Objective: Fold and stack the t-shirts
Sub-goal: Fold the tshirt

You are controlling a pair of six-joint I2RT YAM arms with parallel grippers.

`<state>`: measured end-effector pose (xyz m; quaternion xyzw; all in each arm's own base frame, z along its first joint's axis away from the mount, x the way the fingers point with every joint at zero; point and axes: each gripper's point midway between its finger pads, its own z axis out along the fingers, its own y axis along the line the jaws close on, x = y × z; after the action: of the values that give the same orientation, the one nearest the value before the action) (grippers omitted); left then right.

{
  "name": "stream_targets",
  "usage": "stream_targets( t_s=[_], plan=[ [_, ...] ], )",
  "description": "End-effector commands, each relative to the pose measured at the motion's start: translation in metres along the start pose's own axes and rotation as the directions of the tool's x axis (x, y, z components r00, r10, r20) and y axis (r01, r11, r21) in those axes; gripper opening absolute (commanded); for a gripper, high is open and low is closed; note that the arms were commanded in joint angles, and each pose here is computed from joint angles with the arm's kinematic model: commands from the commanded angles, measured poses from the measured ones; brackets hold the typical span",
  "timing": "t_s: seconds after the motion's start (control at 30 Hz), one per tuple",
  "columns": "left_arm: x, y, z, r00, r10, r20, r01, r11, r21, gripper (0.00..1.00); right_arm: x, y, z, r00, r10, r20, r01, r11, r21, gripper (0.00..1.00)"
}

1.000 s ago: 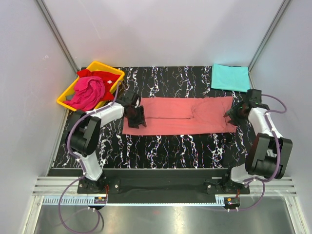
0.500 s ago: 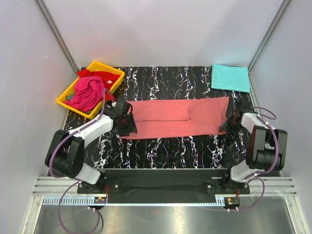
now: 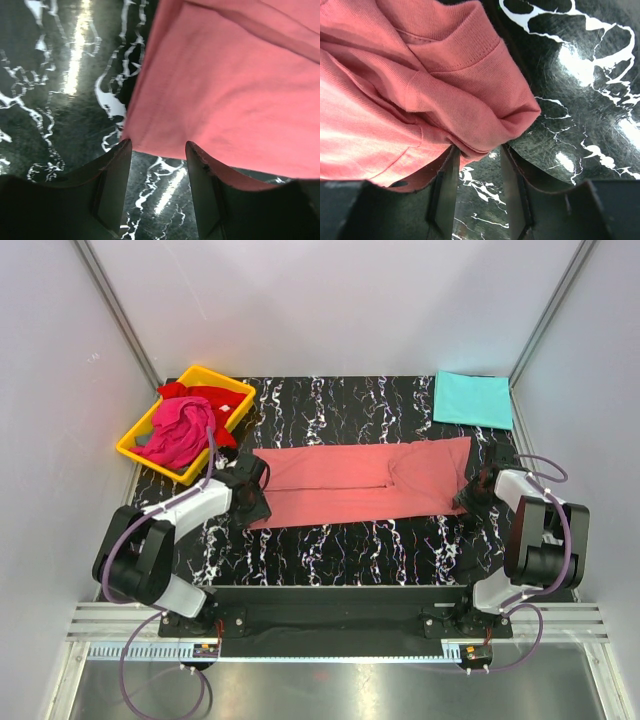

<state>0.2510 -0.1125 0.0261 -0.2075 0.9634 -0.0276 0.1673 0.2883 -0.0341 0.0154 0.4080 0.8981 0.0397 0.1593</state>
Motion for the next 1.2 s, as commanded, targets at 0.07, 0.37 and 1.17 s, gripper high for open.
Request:
stream_targets(
  t_s=[0.07,0.37,1.17],
  plan=[
    [-0.004,0.015,0.008,0.998,-0.048,0.038,0.051,0.995,-0.082,0.53,-0.018,0.001,0.001,0.998,-0.02,0.059,0.019,1.0,0.017,0.44],
    [-0.025,0.004,-0.039,0.992,-0.058,0.112,0.058,0.998,0.003,0.54,-0.033,0.006,-0.033,0.991,0.075,0.112,-0.079,0.996,0.028,0.45],
    [-0.068,-0.124,0.003,0.952,0.303,0.049,-0.301,0.893,0.334,0.62,-0.051,0.105,-0.014,0.858,0.514,0.012,-0.511,0.855,-0.089,0.59]
  ],
)
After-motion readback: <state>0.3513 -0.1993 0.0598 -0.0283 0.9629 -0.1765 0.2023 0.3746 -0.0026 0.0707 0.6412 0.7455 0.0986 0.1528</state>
